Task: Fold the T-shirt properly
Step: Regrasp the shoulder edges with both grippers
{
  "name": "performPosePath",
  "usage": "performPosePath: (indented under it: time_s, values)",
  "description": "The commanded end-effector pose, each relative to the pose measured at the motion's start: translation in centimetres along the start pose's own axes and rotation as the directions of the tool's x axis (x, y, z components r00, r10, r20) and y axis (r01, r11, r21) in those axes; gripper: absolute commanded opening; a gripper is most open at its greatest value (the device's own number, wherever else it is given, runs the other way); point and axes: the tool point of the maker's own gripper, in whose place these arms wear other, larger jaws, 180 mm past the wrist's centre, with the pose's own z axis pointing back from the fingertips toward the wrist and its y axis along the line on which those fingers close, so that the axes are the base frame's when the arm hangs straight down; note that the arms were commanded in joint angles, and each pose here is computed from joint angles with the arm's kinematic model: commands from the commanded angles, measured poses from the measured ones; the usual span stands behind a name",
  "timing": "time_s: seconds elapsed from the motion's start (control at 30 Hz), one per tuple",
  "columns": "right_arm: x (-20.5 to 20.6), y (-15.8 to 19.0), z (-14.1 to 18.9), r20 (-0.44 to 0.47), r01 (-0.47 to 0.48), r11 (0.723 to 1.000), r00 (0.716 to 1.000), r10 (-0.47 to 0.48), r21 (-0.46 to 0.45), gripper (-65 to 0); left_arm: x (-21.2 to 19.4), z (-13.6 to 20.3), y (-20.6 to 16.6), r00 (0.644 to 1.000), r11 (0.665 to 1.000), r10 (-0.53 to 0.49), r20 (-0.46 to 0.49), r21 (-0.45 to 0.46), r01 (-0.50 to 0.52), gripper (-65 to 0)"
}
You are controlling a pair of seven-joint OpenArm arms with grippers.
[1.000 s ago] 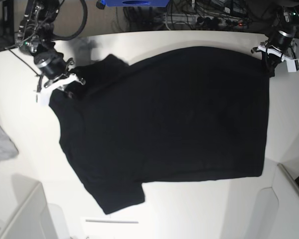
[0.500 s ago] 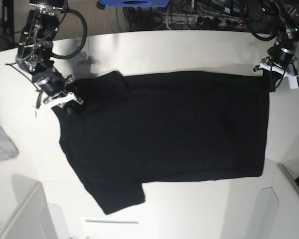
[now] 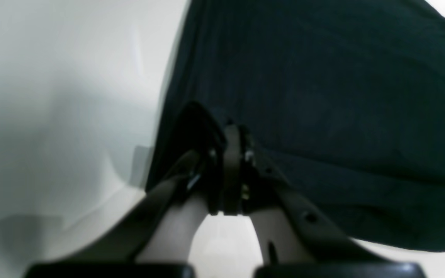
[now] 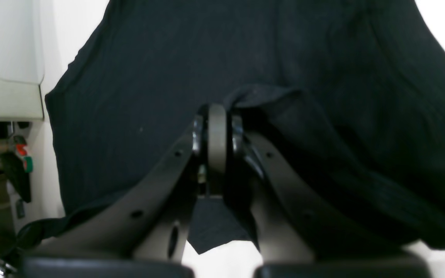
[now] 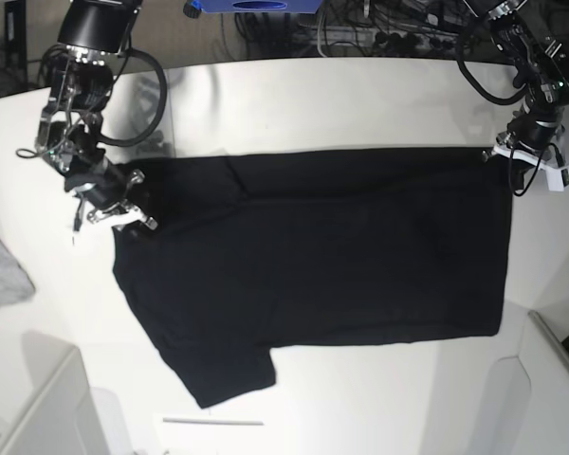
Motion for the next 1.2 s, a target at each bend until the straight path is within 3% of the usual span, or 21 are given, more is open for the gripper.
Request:
performPosePath:
  time_s: [0.0,0.6,0.87,1.17]
  values:
    - [1.5,0.7,0.0,0.039,-0.01,1.0,0.999,0.01,0.021,-65.0,1.9,0.2,-0.1,0.998,1.0,-0.02,0.055,-0.007,0.021,-65.0]
    - [2.9,0.5,-2.7,0.019,0.045,0.999,0.999,-0.046,0.024,-65.0,2.9,-2.3,-0.3,0.996,0.998,0.052,0.067,-0.032,-0.05,-65.0]
    - [2.9,0.4,-2.8,0.017,0.048,0.999,0.999,-0.048,0.022,-65.0,3.9,-3.2,0.4,0.998,0.998,-0.026,0.055,0.052,0.023,-65.0]
    - [2.9,0.4,-2.8,0.02,0.049,0.999,0.999,-0.049,0.022,-65.0,3.0,-4.6,-1.1,0.999,0.999,-0.049,0.009,0.012,0.049,-65.0]
